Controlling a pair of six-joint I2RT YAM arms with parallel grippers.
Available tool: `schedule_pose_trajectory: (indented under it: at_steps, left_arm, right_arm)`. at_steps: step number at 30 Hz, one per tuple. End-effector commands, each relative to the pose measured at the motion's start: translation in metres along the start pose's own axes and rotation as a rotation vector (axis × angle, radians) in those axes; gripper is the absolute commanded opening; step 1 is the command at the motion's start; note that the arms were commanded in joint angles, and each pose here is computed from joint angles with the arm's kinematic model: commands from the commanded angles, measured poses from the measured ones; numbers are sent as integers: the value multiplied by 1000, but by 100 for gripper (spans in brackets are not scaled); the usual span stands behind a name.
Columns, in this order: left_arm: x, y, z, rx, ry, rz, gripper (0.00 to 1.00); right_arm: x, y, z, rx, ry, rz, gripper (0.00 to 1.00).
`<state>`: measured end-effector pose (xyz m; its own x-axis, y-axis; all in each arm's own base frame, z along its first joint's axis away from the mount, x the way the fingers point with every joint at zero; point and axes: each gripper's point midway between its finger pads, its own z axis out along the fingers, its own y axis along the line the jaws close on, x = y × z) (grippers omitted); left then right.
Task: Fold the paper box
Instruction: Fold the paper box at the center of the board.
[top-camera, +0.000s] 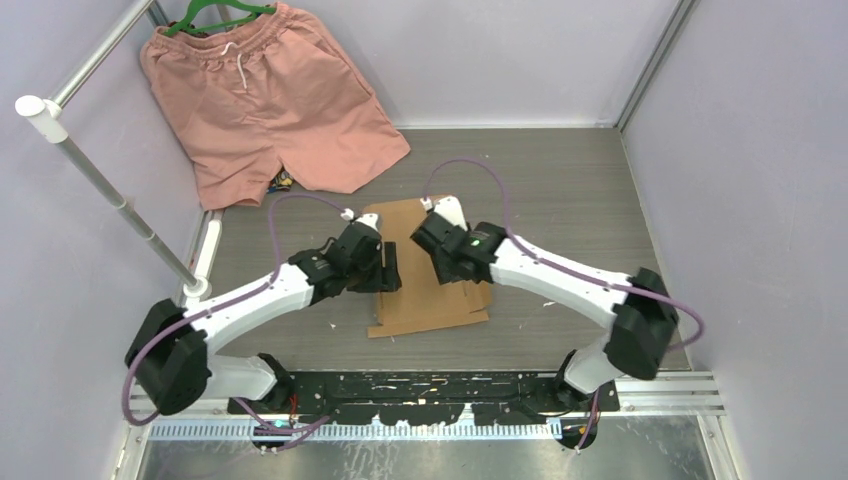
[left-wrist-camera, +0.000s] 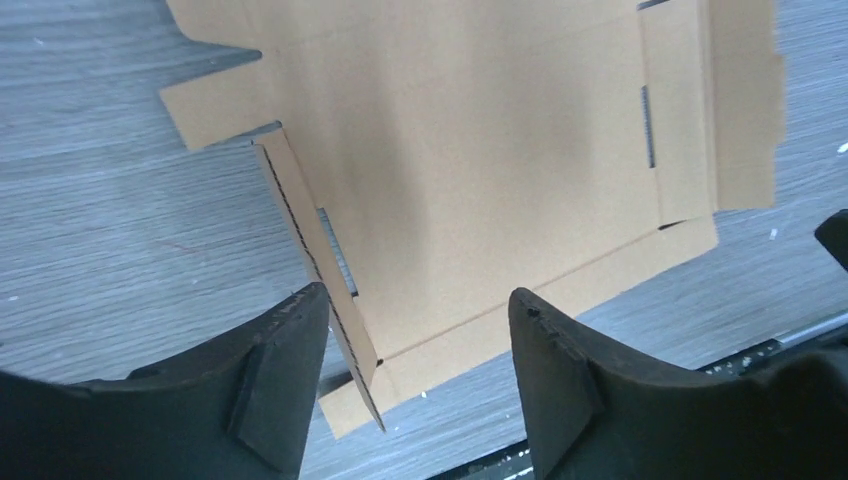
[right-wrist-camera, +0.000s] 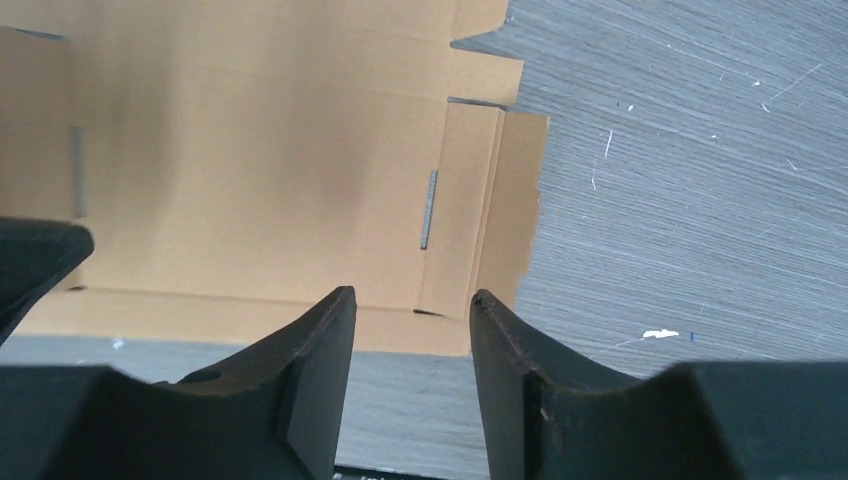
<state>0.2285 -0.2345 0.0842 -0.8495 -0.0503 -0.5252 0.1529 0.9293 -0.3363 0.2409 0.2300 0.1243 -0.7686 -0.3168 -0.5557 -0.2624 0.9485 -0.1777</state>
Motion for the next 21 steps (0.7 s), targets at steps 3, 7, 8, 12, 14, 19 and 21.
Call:
schedule_pose_trajectory:
  at_steps: [3, 7, 8, 12, 14, 19, 21]
  left_arm:
    - [-43, 10, -45, -17, -139, 2, 72]
    - [-55, 35, -43, -8, -131, -73, 74]
    - [-59, 43, -41, -7, -135, -99, 76]
    - [-69, 62, -33, -13, -145, -151, 81]
    - [-74, 68, -26, -15, -144, -168, 80]
    - [-77, 75, -5, 14, -126, -197, 75]
    - [-75, 77, 3, 26, -119, -197, 73]
  right_arm:
    - [-32, -32, -25, -186, -55, 153, 53]
    - [-44, -58, -5, -287, -60, 253, 51]
    - [-46, -61, 0, -301, -64, 256, 51]
    - [-59, -64, 20, -378, -56, 290, 48]
    - [-67, -66, 29, -437, -43, 348, 46]
    - [-82, -73, 56, -497, -35, 421, 44]
    - [-81, -75, 66, -490, -23, 414, 44]
